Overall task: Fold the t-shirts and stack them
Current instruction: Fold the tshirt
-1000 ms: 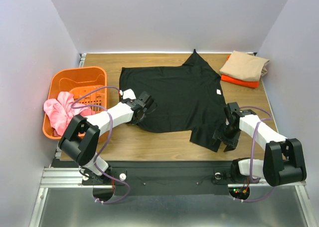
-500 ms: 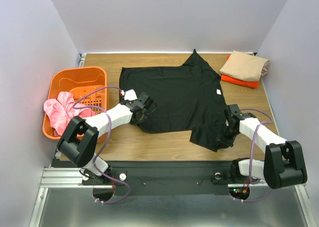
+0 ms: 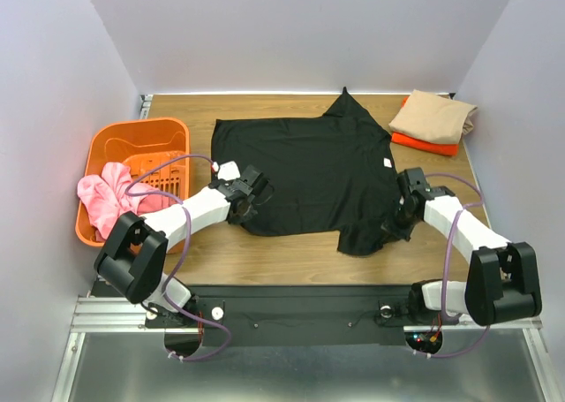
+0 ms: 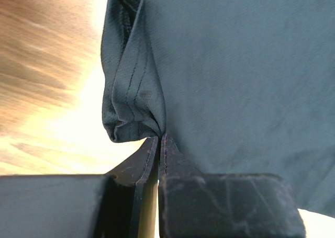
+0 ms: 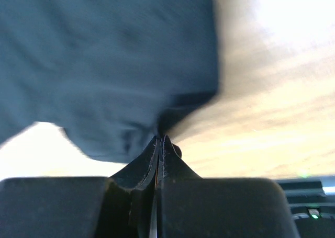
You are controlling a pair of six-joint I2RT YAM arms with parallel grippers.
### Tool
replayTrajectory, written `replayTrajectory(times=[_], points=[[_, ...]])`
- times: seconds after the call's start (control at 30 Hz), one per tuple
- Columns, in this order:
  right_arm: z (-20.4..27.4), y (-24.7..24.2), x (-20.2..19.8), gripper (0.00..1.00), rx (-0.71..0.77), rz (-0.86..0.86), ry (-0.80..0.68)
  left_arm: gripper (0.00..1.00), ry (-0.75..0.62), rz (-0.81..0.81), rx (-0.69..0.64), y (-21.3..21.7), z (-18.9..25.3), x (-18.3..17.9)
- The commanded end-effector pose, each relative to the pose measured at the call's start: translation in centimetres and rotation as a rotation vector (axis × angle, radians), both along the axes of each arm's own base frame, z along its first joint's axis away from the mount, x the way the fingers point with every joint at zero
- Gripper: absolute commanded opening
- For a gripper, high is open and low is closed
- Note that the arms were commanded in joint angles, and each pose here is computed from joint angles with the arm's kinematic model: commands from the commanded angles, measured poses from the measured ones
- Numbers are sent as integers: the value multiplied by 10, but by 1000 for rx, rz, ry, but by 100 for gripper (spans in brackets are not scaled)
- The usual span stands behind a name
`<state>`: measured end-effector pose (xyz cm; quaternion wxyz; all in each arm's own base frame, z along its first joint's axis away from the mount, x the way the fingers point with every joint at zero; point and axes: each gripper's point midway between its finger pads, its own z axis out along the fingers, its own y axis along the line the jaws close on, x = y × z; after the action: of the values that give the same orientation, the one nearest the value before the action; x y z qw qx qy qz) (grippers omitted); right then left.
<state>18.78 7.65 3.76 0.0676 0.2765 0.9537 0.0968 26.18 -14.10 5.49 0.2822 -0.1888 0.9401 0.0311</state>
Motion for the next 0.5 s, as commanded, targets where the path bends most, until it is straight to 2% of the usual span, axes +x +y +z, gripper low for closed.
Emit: replayTrajectory(times=[0.0,0.47], points=[[25,6,44,0,-2,30,-123,0,8,1,32,10,11,0],[49,6,141,0,-84,98,-244,0,25,8,-30,8,13,34]])
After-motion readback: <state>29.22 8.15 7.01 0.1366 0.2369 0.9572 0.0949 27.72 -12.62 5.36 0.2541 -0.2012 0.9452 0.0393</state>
